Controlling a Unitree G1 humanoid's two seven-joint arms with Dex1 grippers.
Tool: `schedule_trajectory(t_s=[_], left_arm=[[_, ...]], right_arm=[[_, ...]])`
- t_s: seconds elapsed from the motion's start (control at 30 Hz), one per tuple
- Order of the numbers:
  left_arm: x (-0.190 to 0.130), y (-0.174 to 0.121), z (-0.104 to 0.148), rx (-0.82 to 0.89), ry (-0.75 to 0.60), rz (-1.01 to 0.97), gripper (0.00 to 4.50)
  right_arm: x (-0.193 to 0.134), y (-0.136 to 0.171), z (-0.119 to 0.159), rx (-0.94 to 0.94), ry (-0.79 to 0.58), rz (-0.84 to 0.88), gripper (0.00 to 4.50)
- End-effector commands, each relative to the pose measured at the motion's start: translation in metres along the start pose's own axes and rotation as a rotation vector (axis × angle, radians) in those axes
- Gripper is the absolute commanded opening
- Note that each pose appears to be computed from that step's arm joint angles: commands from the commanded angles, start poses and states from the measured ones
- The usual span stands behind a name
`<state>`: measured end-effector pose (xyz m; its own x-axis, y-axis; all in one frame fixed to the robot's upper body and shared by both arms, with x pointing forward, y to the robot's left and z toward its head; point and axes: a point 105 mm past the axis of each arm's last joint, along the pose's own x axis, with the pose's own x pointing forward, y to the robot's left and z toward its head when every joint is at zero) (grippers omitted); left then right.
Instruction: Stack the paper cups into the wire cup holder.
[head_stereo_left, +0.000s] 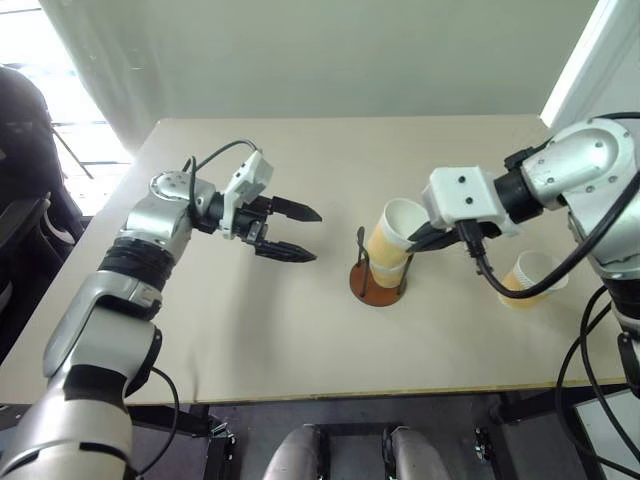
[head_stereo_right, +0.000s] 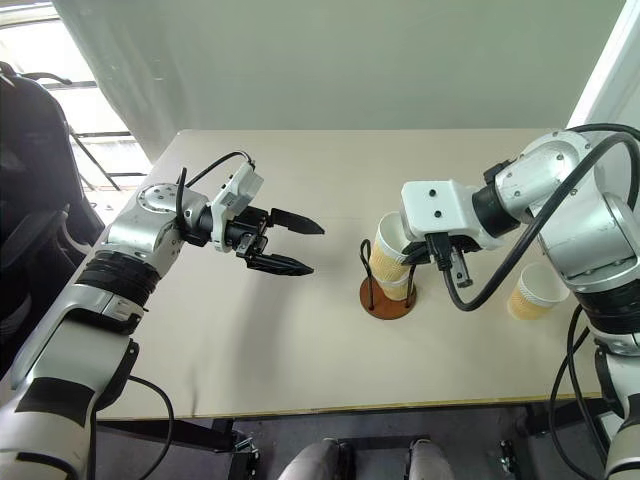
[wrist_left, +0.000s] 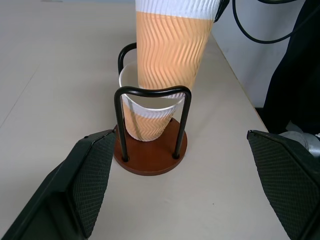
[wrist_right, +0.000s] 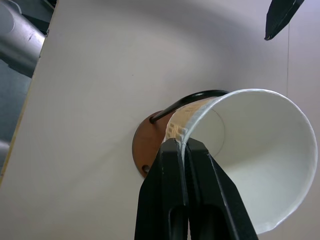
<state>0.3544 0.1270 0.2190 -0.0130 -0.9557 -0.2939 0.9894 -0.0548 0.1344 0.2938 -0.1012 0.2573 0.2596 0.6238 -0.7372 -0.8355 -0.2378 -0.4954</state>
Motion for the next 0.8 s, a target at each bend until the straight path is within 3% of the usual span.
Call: schedule_trajectory(t_s=[0.03, 0.77, 0.8], left_arm=[[-0.004, -0.004, 0.013, 0.044, -0.027, -0.03, 4.5], [-0.005, -0.005, 0.014, 0.039, -0.024, -0.034, 4.5], [-0.005, -0.005, 0.014, 0.037, -0.024, -0.034, 4.5]], right_arm=[[-0.005, -0.006, 0.007, -0.051, 0.005, -0.038, 0.02], [-0.01, -0.005, -0.003, -0.099, 0.071, -0.007, 0.02], [-0.009, -0.005, -0.003, -0.099, 0.069, -0.005, 0.18]])
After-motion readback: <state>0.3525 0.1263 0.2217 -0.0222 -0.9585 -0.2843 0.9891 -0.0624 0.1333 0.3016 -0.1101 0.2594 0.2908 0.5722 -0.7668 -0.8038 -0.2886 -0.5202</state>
